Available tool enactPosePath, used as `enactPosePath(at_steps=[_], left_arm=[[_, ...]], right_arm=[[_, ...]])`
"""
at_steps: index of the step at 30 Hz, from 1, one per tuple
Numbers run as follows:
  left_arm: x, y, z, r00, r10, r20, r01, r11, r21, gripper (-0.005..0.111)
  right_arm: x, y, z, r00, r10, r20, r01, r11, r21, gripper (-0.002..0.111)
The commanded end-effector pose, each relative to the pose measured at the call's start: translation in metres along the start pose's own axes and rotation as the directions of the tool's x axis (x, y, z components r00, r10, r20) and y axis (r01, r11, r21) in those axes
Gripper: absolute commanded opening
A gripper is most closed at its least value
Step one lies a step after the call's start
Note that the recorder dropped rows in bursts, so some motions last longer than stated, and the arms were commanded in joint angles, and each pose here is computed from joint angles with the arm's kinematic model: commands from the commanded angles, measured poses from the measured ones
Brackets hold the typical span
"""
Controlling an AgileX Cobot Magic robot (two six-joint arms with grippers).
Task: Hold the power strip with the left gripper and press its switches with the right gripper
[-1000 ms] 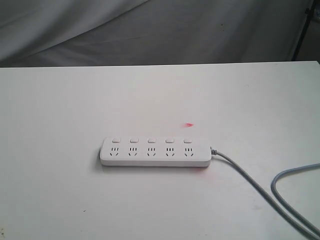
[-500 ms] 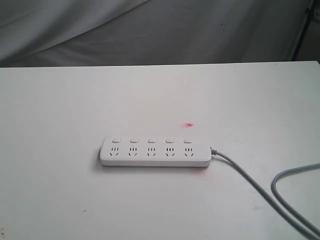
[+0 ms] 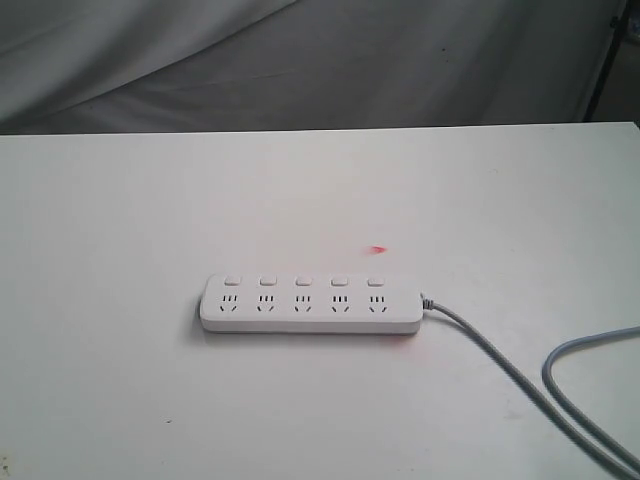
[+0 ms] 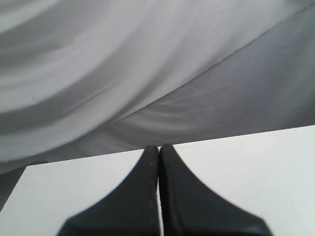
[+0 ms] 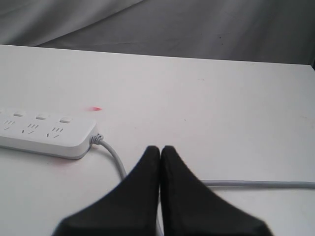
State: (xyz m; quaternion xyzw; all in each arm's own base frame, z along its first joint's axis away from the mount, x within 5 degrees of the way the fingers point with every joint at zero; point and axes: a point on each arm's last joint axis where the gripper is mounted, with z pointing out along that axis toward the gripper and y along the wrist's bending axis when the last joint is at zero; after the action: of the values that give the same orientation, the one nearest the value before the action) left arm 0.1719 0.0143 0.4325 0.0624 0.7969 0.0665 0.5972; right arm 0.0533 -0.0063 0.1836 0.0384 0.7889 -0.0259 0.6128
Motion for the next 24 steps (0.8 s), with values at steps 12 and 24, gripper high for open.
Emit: enactPosePath(at_steps=[12, 24], left_arm=[[0.011, 0.010, 0.027, 0.992, 0.124, -0.005, -0.119, 0.962, 0.247, 0.000], [0.038, 0.062, 0.037, 1.000, 0.002, 0.020, -0.010, 0.912, 0.410, 0.000]], right_arm=[[0.001, -0.001, 0.000, 1.000, -0.002, -0.001, 0.002, 1.000, 0.010, 0.000], [0.001, -0.001, 0.000, 1.000, -0.002, -0.001, 0.002, 1.000, 0.010, 0.000]])
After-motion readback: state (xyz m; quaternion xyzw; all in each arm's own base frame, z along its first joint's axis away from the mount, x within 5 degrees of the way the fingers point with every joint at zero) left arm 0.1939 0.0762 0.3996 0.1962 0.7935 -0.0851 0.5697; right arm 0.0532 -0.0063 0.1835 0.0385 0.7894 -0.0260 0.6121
